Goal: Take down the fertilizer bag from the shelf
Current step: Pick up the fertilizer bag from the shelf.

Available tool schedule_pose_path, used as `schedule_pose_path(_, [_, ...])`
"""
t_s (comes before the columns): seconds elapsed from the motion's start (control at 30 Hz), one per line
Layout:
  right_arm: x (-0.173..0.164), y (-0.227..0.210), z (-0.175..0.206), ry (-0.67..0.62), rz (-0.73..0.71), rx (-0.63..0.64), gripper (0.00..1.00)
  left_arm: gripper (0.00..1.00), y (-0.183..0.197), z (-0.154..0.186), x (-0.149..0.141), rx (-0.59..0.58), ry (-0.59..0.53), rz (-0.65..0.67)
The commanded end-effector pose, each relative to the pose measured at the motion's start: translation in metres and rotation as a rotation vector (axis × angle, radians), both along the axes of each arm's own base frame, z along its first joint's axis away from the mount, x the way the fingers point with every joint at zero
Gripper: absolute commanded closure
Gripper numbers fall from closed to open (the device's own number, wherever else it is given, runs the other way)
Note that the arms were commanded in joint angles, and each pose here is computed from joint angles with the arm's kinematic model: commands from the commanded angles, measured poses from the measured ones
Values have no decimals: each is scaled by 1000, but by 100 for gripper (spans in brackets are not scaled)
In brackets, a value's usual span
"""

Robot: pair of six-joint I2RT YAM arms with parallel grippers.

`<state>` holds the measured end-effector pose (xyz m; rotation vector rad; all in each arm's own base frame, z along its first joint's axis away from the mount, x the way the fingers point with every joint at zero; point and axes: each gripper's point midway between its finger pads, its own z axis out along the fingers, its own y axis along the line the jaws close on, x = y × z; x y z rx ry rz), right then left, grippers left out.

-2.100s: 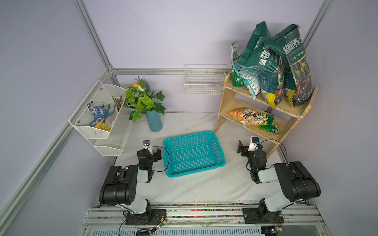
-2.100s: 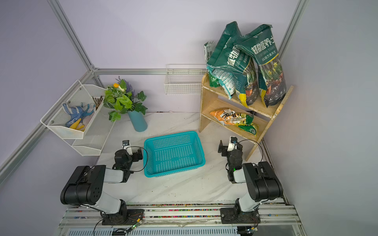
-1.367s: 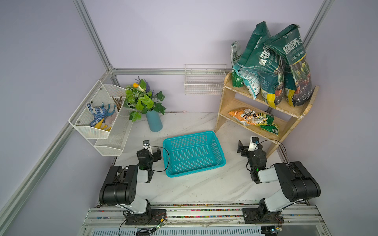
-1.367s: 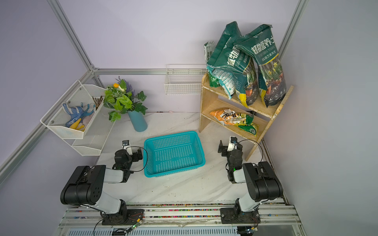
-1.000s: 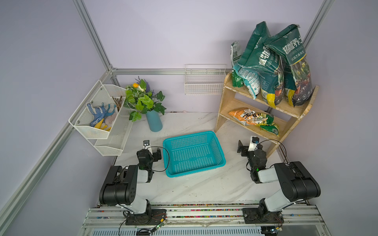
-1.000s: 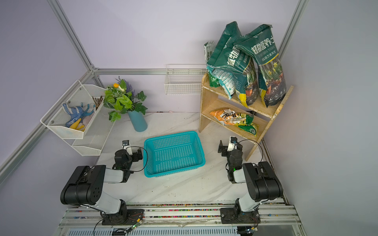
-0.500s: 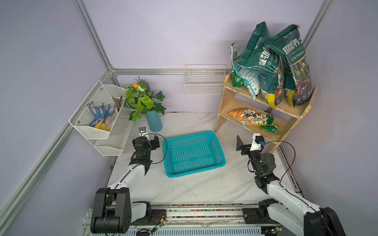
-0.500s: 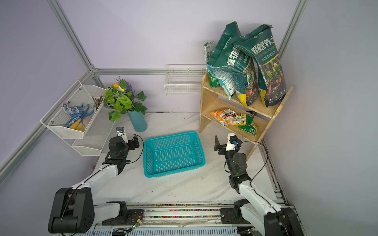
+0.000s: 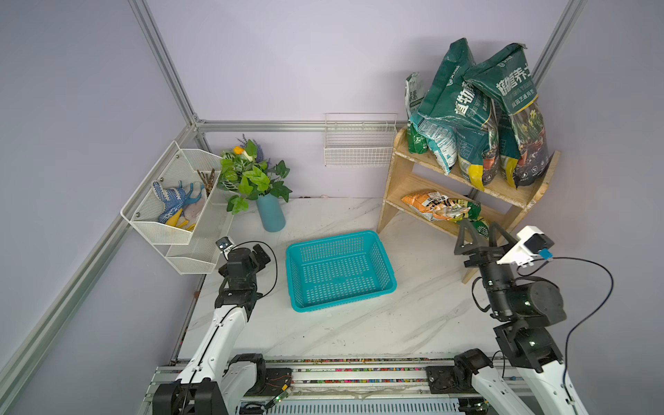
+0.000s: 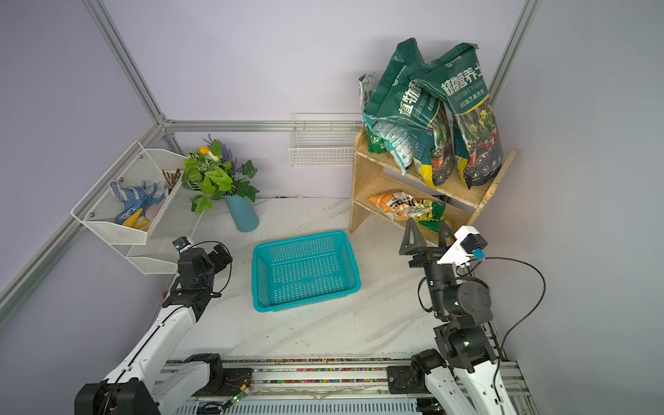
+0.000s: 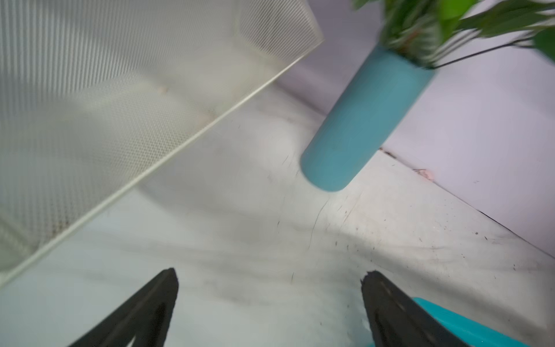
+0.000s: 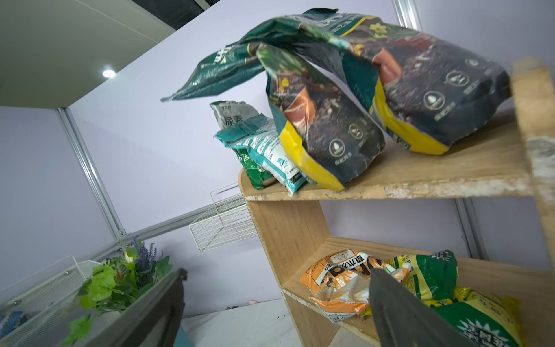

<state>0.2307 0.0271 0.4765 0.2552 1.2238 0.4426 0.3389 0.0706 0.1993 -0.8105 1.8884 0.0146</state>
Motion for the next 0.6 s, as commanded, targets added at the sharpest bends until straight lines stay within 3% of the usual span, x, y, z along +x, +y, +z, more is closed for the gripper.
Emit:
schedule_pose_path(0.0, [11, -7, -13, 195, -36, 60, 1, 0, -11, 48, -13, -234, 62, 65])
schedule_pose_path(0.07, [8, -10, 9, 193, -48, 57, 1, 1, -43, 74, -1, -239, 57, -165])
schedule_pose_path(0.13, [1, -9, 36, 159, -40, 26, 1, 0, -62, 88, 1, -279, 63, -306])
schedule_pose_path(0.27, [-21, 11, 82, 50, 54, -176, 1, 0, -78, 95, 0, -532, 90, -505])
schedule_pose_path(0.33, [-24, -2, 93, 41, -19, -174, 1, 0, -81, 92, -6, -703, 83, -600])
schedule_pose_path(0.4, [-20, -17, 103, 74, -115, -176, 1, 0, -82, 92, -7, -832, 5, -698])
schedule_pose_path(0.47, [-8, -31, 109, 169, -216, -198, 0, 0, -77, 82, -8, -815, 7, -678])
schedule_pose_path(0.57, [17, -40, 114, 288, -313, -282, 2, 0, -68, 75, -13, -676, 26, -614])
